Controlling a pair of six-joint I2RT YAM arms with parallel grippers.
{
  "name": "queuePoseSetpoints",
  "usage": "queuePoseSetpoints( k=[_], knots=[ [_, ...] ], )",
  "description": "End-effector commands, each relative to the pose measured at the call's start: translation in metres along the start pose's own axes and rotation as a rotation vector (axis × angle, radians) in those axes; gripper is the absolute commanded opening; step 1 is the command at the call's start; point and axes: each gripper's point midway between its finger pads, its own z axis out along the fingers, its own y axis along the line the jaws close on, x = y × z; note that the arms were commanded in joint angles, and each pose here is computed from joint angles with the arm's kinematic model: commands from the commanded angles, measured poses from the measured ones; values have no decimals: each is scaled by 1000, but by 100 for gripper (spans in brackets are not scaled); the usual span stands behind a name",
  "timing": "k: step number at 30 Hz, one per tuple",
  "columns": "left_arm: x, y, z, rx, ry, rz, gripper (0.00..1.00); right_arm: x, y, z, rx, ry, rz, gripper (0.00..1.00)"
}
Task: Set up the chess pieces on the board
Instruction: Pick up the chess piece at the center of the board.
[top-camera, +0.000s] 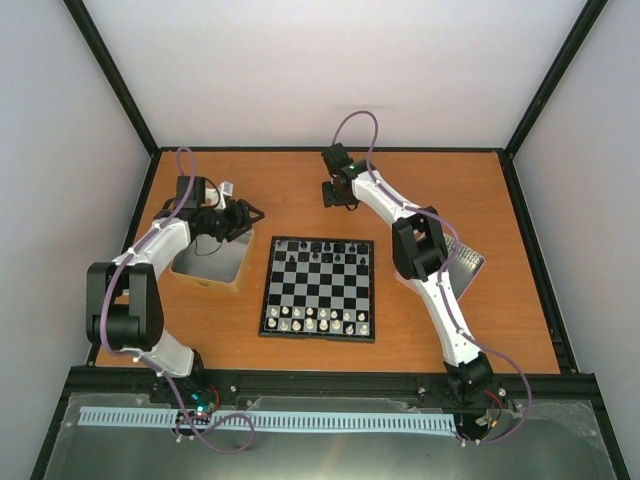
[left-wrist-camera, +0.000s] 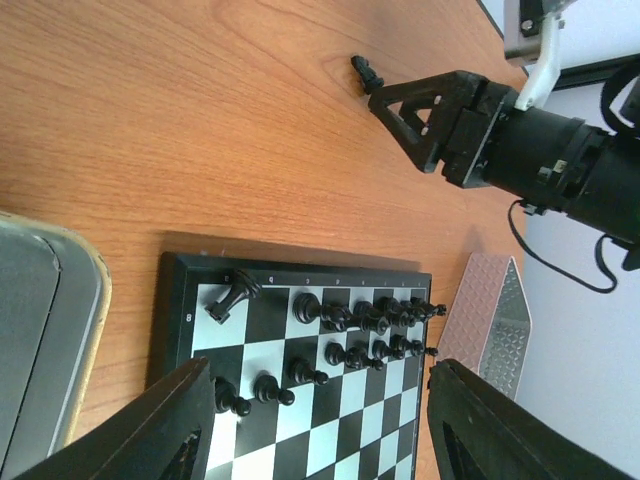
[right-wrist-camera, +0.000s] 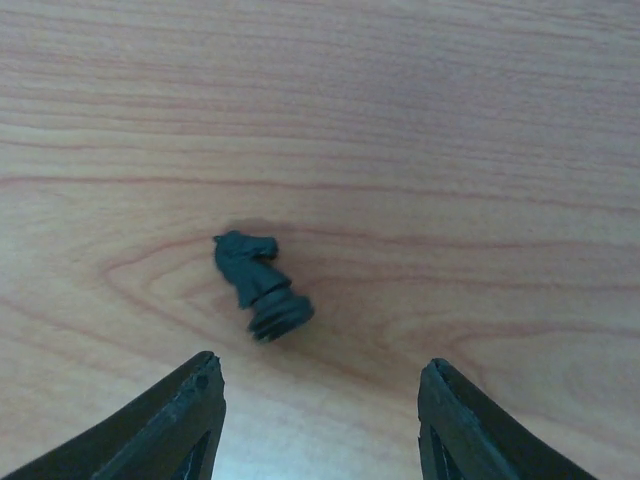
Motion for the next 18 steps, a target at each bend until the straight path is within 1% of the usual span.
queuePoseSetpoints(
  k=[1,6,9,12,16,18],
  knots=[
    [-10,-10,2,11,18,26,59,-26,-3,4,9,-88,-63,54],
    [-15,-11,5,11,24,19,59,-26,-5,21,-8,-95,-100,52],
    [-16,-11,6,13,26,13,59,-22,-2,30,-30,-85,-136,49],
    [-15,-11,7,16,31,10,59,-16,1,39,-45,-67,-165,41],
    [-16,-12,7,18,32,11,59,-10,2,42,-52,-44,-186,25],
    [-17,-13,7,21,31,13,59,-11,2,38,-53,-45,-197,21]
  ],
)
